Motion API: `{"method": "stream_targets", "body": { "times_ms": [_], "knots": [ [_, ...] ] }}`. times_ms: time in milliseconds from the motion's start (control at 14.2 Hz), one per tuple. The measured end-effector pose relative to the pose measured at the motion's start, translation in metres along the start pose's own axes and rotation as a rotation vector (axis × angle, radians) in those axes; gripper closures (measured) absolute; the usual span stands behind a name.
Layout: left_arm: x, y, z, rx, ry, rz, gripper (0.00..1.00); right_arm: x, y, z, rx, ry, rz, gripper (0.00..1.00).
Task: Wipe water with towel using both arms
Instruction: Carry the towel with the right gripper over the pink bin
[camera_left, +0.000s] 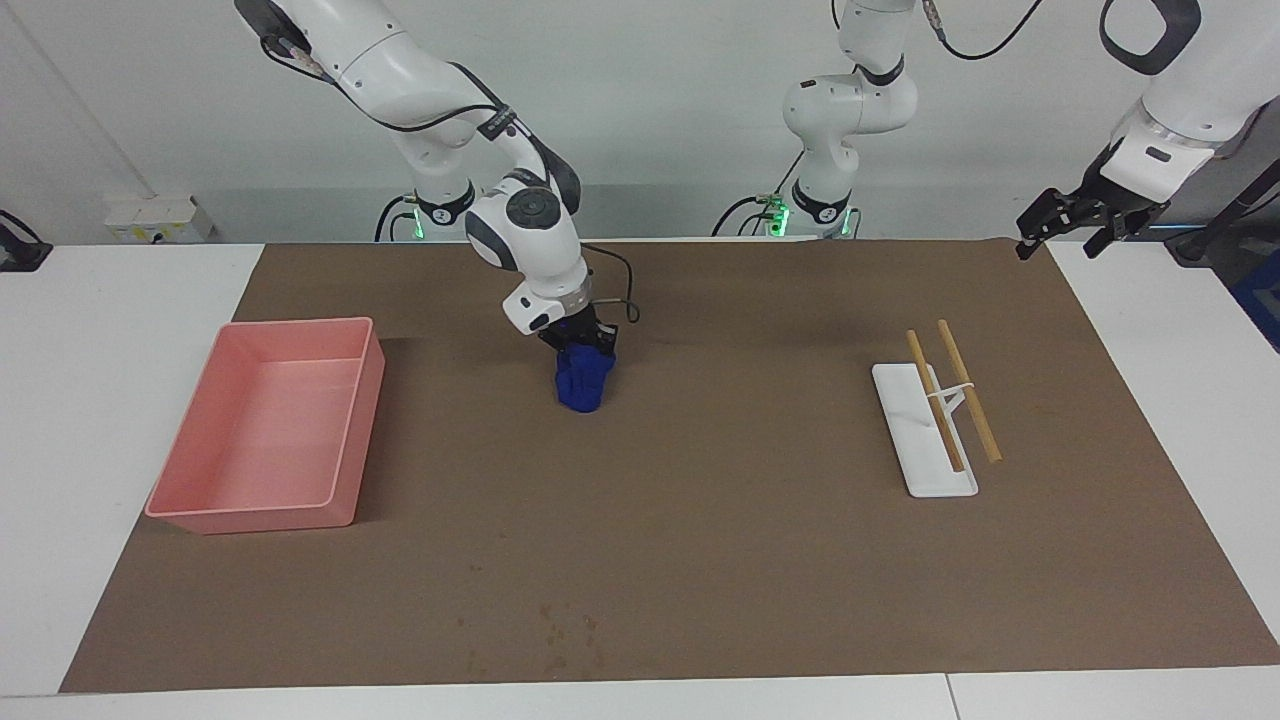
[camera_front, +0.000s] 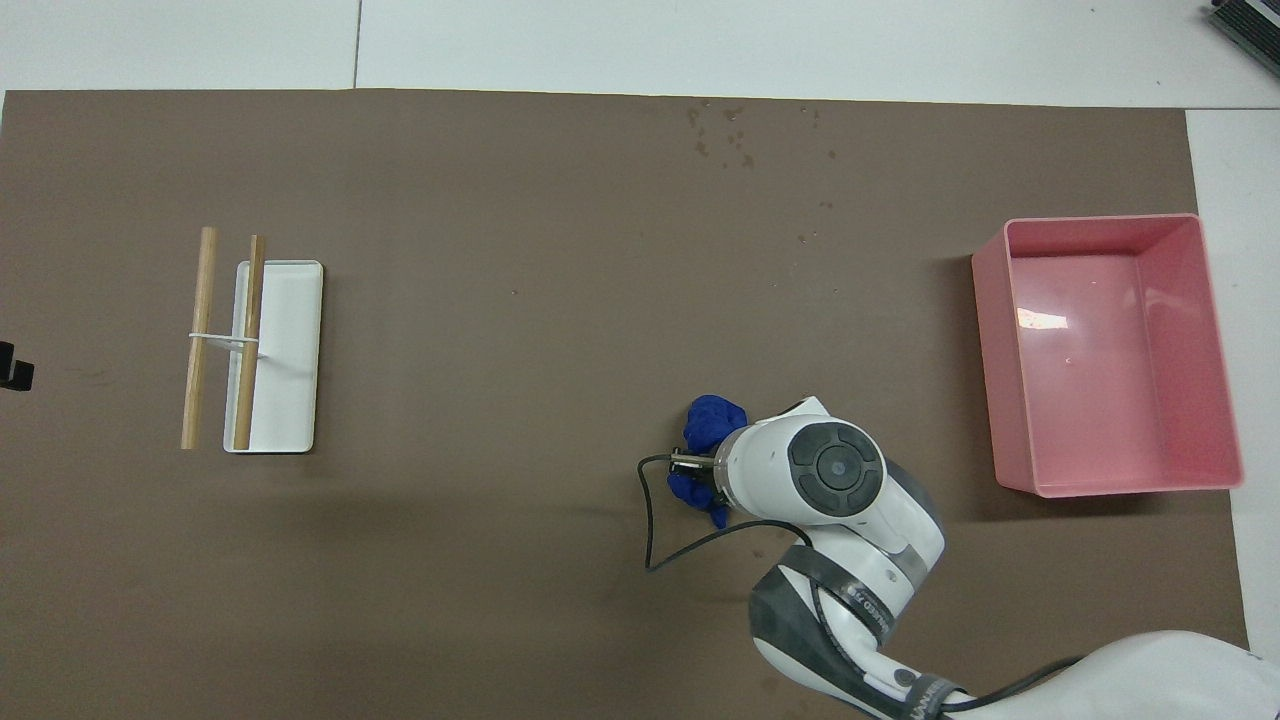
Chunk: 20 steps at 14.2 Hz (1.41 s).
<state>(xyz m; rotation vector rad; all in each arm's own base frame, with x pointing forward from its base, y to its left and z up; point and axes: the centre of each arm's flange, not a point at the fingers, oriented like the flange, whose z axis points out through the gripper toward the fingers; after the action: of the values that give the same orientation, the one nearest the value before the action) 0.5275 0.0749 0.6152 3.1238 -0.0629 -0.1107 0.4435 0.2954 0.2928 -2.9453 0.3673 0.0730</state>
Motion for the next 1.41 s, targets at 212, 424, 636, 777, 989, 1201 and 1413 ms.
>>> {"method": "stream_targets", "body": {
  "times_ms": [212,424,636,777,989,1201,1413],
  "knots": [
    [0.000,0.000,0.000,0.000,0.000,0.000,0.00,-0.016,-0.022,0.006,0.052,-0.087,0.056,0.83],
    [0.000,0.000,0.000,0.000,0.000,0.000,0.00,-0.001,-0.027,-0.008,-0.027,-0.143,-0.044,0.83],
    [0.000,0.000,0.000,0.000,0.000,0.000,0.00,0.058,-0.012,-0.064,-0.118,-0.183,-0.196,0.83],
    [0.000,0.000,0.000,0.000,0.000,0.000,0.00,0.098,0.017,-0.099,-0.157,-0.170,-0.285,0.83],
    [0.000,0.000,0.000,0.000,0.000,0.000,0.00,0.138,0.059,-0.131,-0.248,-0.090,-0.471,0.83],
    [0.000,0.000,0.000,0.000,0.000,0.000,0.00,0.171,0.105,-0.170,-0.299,-0.054,-0.634,0.83],
    [0.000,0.000,0.000,0.000,0.000,0.000,0.00,0.206,0.190,-0.214,-0.314,-0.106,-0.753,0.83]
  ]
}}
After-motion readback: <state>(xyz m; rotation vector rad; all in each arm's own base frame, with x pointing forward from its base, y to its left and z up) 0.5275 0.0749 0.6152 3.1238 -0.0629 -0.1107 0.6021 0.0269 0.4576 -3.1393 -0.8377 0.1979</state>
